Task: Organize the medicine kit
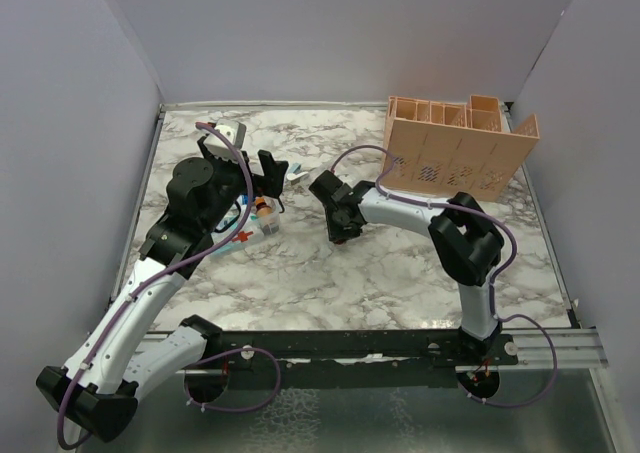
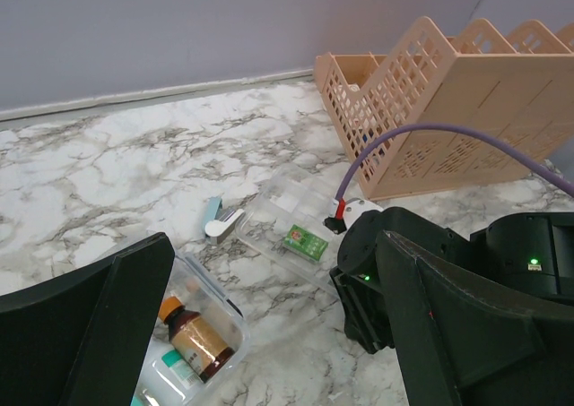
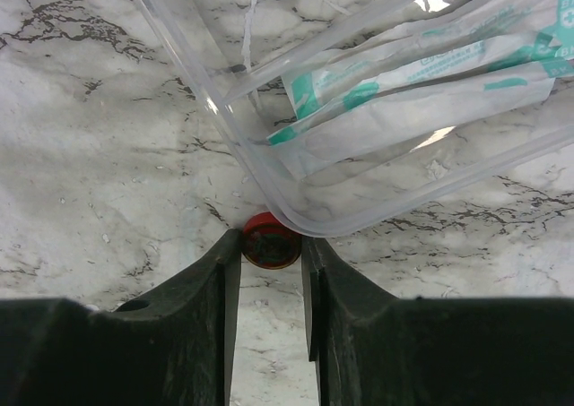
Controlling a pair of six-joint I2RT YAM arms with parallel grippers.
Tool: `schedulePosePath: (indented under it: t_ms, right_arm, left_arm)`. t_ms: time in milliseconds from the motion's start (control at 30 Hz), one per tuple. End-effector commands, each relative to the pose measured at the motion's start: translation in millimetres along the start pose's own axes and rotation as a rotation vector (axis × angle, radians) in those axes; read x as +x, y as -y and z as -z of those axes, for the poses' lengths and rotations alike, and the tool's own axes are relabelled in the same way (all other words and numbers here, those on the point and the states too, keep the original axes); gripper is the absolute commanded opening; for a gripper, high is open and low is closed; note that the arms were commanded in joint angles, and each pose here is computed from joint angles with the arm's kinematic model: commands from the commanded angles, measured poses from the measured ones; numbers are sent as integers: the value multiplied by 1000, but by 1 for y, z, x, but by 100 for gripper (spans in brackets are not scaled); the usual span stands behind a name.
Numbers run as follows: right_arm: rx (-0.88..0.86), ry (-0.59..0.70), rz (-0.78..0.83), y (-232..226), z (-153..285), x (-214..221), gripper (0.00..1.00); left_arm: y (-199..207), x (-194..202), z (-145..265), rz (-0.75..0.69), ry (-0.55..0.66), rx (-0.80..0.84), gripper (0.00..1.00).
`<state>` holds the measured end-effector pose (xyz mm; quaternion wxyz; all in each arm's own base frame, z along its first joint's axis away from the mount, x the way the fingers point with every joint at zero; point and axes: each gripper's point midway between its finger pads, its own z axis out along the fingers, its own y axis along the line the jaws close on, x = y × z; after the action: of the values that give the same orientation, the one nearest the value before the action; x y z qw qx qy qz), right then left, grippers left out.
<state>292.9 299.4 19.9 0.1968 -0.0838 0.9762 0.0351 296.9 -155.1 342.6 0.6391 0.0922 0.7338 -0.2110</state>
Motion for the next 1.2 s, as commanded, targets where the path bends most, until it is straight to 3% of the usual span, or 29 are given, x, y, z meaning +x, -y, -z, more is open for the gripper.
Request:
schedulePosePath:
  t_ms: [0,333,700,1167]
  right_arm:
    - [64,2,18,10,-9,6,26]
    - [0,167,-8,3,39,-33,25]
    - [164,396,-114,29,67,-95,25]
    - [239,410,-210,69,37,-146,26]
  left_arm:
    - [2,-8,0,9,26,1,99]
    - [2,-8,0,10,26,1,99]
    - [3,-7,-1,13,21,7,99]
    - [3,-9,1,15,28,5,99]
